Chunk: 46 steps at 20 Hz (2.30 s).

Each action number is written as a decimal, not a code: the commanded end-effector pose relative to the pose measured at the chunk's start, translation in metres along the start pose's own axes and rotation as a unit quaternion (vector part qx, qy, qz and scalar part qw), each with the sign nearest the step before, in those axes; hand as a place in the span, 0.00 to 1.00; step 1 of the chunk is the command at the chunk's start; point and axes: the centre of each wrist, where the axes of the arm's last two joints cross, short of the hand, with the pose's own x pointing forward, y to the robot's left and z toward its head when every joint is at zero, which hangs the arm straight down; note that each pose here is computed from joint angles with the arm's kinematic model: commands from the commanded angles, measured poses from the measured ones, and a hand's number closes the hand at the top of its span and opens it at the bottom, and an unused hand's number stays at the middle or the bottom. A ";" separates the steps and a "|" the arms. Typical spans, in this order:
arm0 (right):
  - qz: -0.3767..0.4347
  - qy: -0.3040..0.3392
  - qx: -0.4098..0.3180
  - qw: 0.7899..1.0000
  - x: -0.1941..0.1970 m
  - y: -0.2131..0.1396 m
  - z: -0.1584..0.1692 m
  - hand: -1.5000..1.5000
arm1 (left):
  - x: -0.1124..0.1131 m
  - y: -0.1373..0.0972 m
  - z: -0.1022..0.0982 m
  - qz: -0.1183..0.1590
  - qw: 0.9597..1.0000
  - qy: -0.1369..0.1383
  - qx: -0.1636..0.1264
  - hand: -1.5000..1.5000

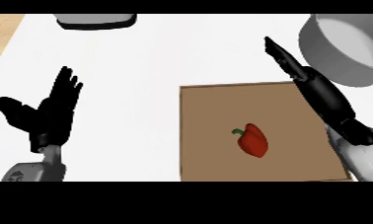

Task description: Pick the bell pepper from the tray and place it in the pot

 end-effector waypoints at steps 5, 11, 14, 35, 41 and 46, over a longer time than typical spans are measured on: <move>-0.121 -0.072 0.142 0.980 -0.018 0.001 -0.041 1.00 | 0.056 -0.012 -0.018 -0.065 0.989 -0.121 -0.046 0.50; -0.053 -0.129 0.138 0.981 -0.073 -0.024 -0.026 0.00 | 0.056 -0.029 -0.018 -0.053 0.990 -0.110 -0.074 0.50; -0.088 -0.179 0.153 0.968 -0.082 -0.037 -0.031 0.00 | 0.065 -0.020 -0.015 -0.053 0.990 -0.114 -0.068 0.50; 0.237 -0.106 0.533 0.805 0.026 -0.004 -0.063 0.00 | 0.070 0.000 -0.023 -0.052 0.993 -0.104 -0.030 0.50; 0.243 -0.082 0.542 0.800 0.020 0.016 -0.037 0.00 | 0.051 -0.003 -0.013 -0.056 0.993 -0.099 -0.039 0.50; 0.243 -0.081 0.540 0.802 0.006 0.010 -0.023 0.00 | 0.072 -0.010 -0.010 -0.052 0.994 -0.094 -0.035 0.50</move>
